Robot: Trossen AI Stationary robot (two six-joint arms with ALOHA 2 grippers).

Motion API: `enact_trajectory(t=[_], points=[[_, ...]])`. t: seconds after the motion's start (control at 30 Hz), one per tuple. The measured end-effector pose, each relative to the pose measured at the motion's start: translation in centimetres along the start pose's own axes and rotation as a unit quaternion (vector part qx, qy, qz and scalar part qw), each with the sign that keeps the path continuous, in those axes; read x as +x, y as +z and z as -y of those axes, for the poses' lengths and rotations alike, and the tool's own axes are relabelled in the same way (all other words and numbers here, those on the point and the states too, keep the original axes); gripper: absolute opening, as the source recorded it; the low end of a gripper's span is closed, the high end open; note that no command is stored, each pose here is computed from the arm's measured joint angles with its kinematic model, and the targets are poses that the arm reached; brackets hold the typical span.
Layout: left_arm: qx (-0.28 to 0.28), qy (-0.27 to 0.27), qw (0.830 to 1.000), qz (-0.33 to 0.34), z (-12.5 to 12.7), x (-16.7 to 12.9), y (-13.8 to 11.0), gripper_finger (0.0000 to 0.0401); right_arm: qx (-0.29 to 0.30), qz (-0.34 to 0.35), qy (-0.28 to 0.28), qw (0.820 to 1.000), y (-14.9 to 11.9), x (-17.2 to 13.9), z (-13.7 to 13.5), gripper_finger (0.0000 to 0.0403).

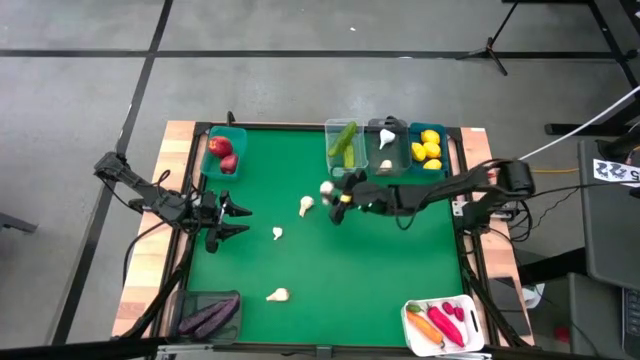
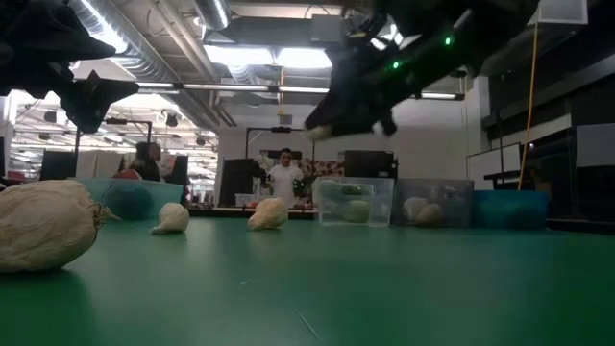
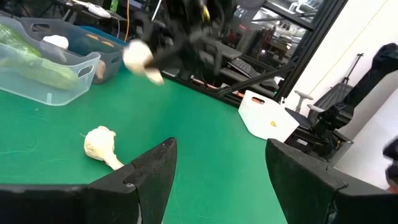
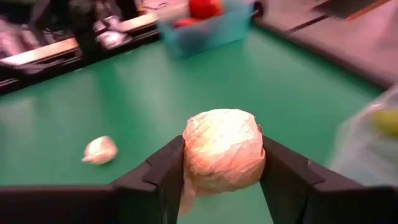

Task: Sort produce into baskets
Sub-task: Put the white garlic into the top black transparent bin

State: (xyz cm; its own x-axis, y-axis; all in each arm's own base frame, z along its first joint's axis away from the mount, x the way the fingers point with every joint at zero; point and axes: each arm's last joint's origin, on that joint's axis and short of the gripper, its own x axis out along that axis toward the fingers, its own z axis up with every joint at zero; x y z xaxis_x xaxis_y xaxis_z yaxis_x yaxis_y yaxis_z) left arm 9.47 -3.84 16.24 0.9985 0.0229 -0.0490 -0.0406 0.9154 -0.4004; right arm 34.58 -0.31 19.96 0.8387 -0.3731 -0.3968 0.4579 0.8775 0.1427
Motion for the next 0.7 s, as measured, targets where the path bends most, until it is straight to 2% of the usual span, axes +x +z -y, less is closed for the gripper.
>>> enact_trajectory(t=[0.07, 0.23, 0.4, 0.5, 0.7], points=[[0.000, 0.000, 1.000, 0.000, 0.0, 0.0, 0.0, 0.0240, -0.002, 0.007, -0.024, 1.000, 1.4, -1.0, 1.1, 0.0179], [0.000, 0.000, 1.000, 0.000, 0.0, 0.0, 0.0, 0.0240, -0.010, 0.003, -0.128, 0.992, 3.6, -3.3, 4.5, 0.0179], [0.000, 0.000, 1.000, 0.000, 0.0, 0.0, 0.0, 0.0240, -0.010, -0.013, -0.240, 0.971, 4.7, -4.6, 8.4, 0.0179], [0.000, 0.000, 1.000, 0.000, 0.0, 0.0, 0.0, 0.0240, 0.001, -0.033, -0.285, 0.958, 4.8, -4.6, 10.8, 0.0179], [0.000, 0.000, 1.000, 0.000, 0.0, 0.0, 0.0, 0.0240, 0.105, -0.053, -0.334, 0.935, 4.4, -4.5, 14.8, 0.0179]])
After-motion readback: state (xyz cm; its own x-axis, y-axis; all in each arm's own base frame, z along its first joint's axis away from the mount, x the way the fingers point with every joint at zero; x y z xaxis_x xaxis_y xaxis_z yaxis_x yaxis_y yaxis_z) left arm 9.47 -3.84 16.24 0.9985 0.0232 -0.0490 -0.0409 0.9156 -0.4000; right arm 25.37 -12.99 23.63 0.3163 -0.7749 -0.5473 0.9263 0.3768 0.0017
